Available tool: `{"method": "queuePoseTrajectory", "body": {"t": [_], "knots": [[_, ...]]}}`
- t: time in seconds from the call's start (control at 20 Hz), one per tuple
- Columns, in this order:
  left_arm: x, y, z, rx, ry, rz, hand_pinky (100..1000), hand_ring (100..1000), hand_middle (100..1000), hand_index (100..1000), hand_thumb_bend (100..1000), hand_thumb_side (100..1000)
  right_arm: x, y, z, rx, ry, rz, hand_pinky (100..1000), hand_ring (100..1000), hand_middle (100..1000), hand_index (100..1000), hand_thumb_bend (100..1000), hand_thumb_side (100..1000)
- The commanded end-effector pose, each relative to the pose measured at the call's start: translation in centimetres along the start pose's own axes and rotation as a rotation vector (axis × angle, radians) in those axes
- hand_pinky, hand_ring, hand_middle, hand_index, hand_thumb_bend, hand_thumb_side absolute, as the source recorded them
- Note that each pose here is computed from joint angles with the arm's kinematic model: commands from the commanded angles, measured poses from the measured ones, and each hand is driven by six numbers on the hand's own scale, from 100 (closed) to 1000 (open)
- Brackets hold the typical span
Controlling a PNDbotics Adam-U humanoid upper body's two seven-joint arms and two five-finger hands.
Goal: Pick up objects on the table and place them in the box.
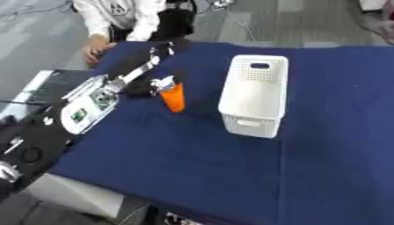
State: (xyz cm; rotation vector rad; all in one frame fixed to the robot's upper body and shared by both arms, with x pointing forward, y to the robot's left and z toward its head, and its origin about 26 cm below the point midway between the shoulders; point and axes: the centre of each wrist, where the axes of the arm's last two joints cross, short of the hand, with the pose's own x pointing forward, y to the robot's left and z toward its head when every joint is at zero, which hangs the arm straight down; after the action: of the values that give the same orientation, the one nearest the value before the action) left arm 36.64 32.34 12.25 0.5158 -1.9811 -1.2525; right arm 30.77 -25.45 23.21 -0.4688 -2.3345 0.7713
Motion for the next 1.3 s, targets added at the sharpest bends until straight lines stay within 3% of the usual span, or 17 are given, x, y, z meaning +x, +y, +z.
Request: {"method": "queuePoseTrajectory", "body": {"t": [0.05,0.5,0.85,1.3], "knots": [[0.1,0.9,-0.4,-0.003,-0.015,-0.024,1000,996,1000,1000,268,1000,0.7,-0.5,-0.6,-0.007,-0.033,0.01,450,635,658,699,100,941],[-0.4,0.5,-0.2,-0.039,0.01,-0.07,1000,999,1000,1000,228,1000,0.7,-0.4,-0.7,-0.01,-0.036,0.006,450,636,658,699,100,940],[-1.3,0.5,1.9,-0.091,0.146,-0.198,1000,1000,1000,1000,179,1000,0.7,-0.5,-0.7,-0.011,-0.033,0.009,450,636,658,699,100,940],[-2.8,0.8,5.6,-0.111,0.289,-0.27,1000,1000,1000,1000,155,1000,0.5,-0.6,-0.5,-0.012,-0.027,0.015,450,636,658,699,100,940]]}}
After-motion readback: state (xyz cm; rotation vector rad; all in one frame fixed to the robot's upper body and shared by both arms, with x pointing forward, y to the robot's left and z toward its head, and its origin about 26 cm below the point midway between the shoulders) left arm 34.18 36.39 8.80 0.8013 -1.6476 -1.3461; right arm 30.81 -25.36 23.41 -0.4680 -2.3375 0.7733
